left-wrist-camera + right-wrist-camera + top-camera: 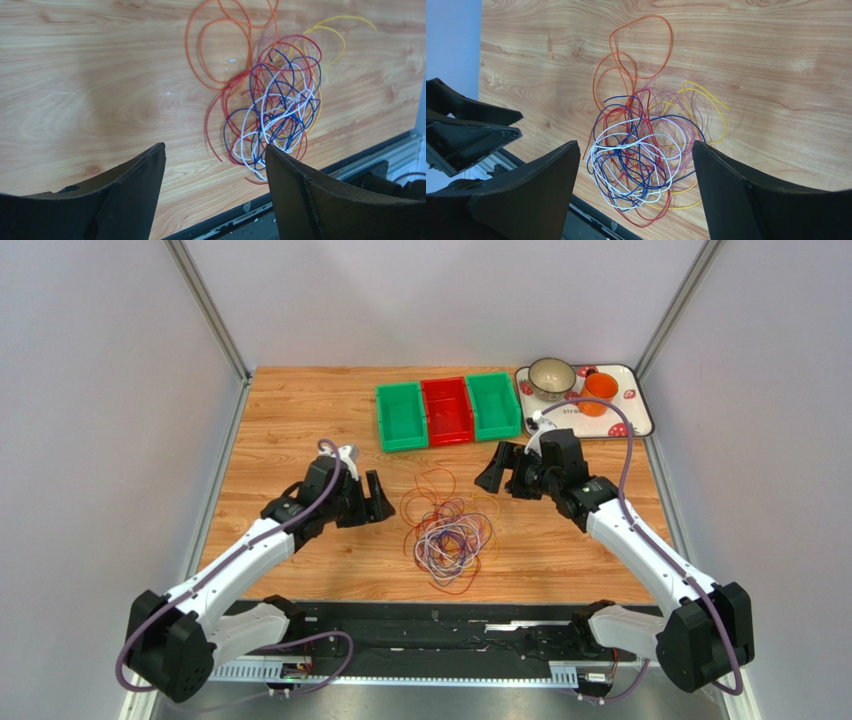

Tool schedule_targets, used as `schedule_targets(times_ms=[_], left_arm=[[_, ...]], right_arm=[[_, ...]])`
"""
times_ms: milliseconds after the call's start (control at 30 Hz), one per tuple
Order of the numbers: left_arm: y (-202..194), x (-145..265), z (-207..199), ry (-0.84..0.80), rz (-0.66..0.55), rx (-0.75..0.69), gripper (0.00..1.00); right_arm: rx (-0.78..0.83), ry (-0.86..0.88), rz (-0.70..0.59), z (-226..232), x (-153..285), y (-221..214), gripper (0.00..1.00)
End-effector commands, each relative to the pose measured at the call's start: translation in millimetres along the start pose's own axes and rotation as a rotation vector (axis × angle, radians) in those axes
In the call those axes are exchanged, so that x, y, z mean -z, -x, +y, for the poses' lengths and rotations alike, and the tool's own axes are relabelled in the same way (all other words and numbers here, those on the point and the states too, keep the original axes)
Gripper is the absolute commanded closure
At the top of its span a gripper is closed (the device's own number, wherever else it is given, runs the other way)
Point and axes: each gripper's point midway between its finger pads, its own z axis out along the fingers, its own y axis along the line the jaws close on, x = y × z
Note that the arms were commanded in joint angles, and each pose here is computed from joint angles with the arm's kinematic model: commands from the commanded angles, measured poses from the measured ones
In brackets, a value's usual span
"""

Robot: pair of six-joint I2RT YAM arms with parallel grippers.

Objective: Untangle the cables
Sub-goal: Untie the cable.

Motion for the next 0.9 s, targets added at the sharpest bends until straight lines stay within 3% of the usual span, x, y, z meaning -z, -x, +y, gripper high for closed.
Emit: schedule_targets(times_ms=[0, 400, 867], left_arm=[[10.3, -16.8, -37.9, -0.101, -0.027, -0.048, 0.26], [-5.1, -60.6, -59.8, -0.157, 0.049, -0.063, 0.38], [27.3, -102.6, -80.8, -0.115, 0.016, -0.107, 0.35]], right_arm=[[-0.009, 0.02, -0.027, 5.2, 12.6, -1.8, 0.13], [-0.026, -0.002, 0.016, -6.6, 10.9, -24.5, 0.15], [-0.022, -0.005, 0.044, -7.6, 7.9, -35.7, 0.17]])
